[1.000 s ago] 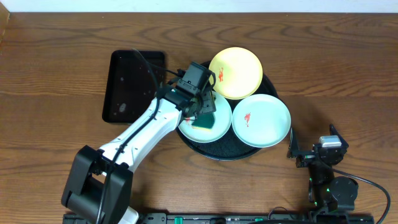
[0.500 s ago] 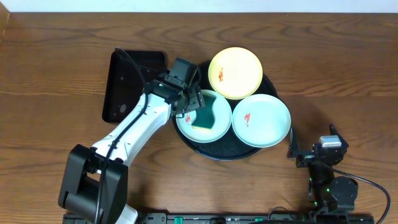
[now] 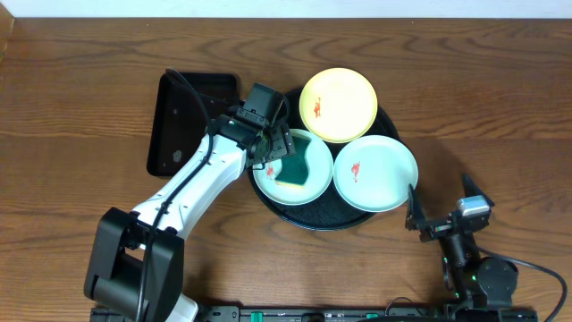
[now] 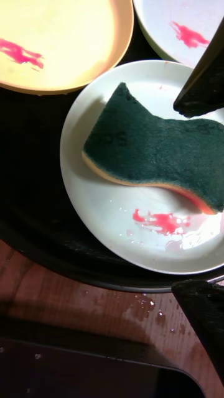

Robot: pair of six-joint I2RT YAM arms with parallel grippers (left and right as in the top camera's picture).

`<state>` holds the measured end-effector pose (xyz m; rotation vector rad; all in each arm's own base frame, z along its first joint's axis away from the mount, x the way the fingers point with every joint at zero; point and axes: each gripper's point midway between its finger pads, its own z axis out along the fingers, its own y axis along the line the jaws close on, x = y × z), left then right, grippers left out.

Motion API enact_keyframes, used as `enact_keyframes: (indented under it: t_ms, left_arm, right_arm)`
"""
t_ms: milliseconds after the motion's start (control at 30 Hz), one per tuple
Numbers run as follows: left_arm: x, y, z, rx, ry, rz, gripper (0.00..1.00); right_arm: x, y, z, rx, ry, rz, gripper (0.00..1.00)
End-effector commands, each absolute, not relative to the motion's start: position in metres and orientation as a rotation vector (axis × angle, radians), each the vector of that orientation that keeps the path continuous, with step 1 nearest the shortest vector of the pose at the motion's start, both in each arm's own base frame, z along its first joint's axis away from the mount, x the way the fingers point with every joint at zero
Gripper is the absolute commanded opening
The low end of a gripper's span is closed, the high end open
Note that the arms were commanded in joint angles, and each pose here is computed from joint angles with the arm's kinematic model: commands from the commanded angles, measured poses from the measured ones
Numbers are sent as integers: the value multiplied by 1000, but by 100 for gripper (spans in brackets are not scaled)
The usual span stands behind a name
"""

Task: Clean dirty plates on tray and stack at the side
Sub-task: 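Move the right gripper toward the left pale green plate's rim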

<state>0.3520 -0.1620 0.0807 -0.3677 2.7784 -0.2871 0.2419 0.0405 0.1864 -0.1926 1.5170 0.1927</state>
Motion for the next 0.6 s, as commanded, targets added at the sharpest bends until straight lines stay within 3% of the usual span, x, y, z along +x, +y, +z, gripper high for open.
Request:
enact_keyframes:
  t_ms: [0,267,567]
  left_arm:
    - [355,-160,83,-366,2768,-274,85]
    - [355,-160,83,-371,2767,-275,85]
    - [354,-160,83,-370,2769,-280,85]
  right_arm:
    - [226,77,208,-353,1409,383,99]
    - [183,108,276,-561,1069,471,99]
    - [178,111,309,-557,1131,539,99]
